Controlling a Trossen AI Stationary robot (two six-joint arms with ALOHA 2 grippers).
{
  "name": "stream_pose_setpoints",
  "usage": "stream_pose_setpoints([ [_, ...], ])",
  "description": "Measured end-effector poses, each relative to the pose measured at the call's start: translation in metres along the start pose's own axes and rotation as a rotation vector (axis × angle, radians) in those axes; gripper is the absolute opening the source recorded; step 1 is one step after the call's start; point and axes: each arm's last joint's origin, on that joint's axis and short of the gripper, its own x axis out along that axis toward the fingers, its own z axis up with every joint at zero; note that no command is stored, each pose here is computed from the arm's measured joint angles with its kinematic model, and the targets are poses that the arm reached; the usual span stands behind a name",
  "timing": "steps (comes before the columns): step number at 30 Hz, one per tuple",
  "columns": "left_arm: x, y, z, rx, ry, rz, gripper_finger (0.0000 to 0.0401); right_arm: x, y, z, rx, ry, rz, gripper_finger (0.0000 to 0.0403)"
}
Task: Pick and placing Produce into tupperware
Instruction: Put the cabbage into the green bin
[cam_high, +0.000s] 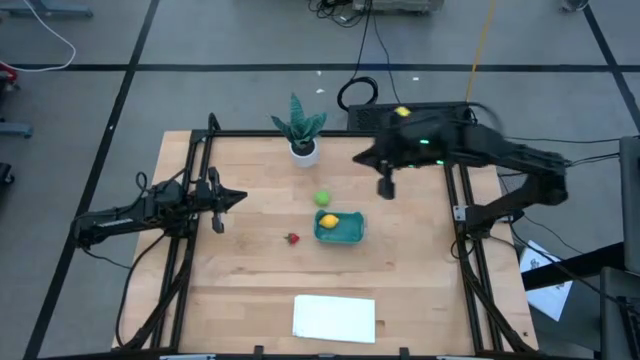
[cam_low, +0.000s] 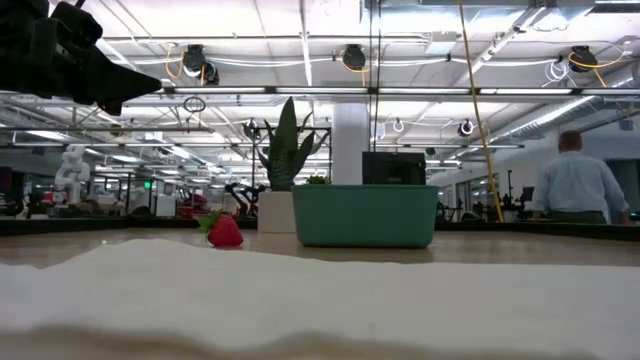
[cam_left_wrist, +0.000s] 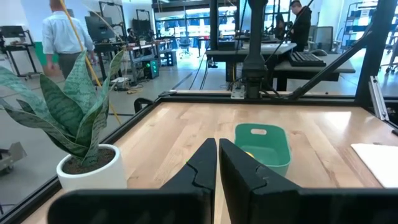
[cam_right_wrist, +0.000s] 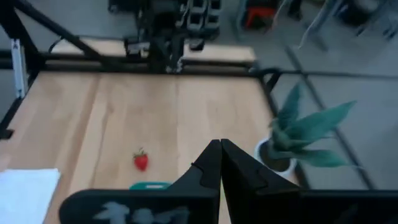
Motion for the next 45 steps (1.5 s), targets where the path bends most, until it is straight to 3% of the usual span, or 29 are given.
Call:
stream_pose_setpoints([
  [8,0.000,0.000,0.000,-0.001,0.001,0.000,0.0021,-0.051,0.011,-0.031,0.034,-0.135,-0.010,0.0000],
  [14,0.000,0.000,0.000,-0.001,0.000,0.000,0.0021,-0.067,0.011,-0.077,0.081,-0.384,0.111,0.0000],
  [19,0.000,0.000,0.000,-0.001,0.000,0.000,0.0021,-0.064,0.014,-0.121,0.122,-0.389,0.132,0.0000],
  [27,0.000,0.000,0.000,-0.002,0.000,0.001,0.0021,-0.060,0.015,-0.157,0.150,-0.420,0.079,0.0000],
  [31,0.000,0.000,0.000,-0.002,0.000,0.001,0.0021,-0.052,0.021,-0.177,0.090,-0.410,0.162,0.0000],
  [34,0.000,0.000,0.000,-0.002,0.000,0.001,0.0021,-0.048,0.023,-0.190,0.048,-0.493,0.191,0.0000],
  [40,0.000,0.000,0.000,-0.006,0.000,0.001,0.0021,-0.042,0.020,-0.215,0.104,-0.535,0.144,0.0000],
  [45,0.000,0.000,0.000,-0.003,0.000,0.002,0.0021,-0.032,0.024,-0.226,0.185,-0.594,0.186,0.0000],
])
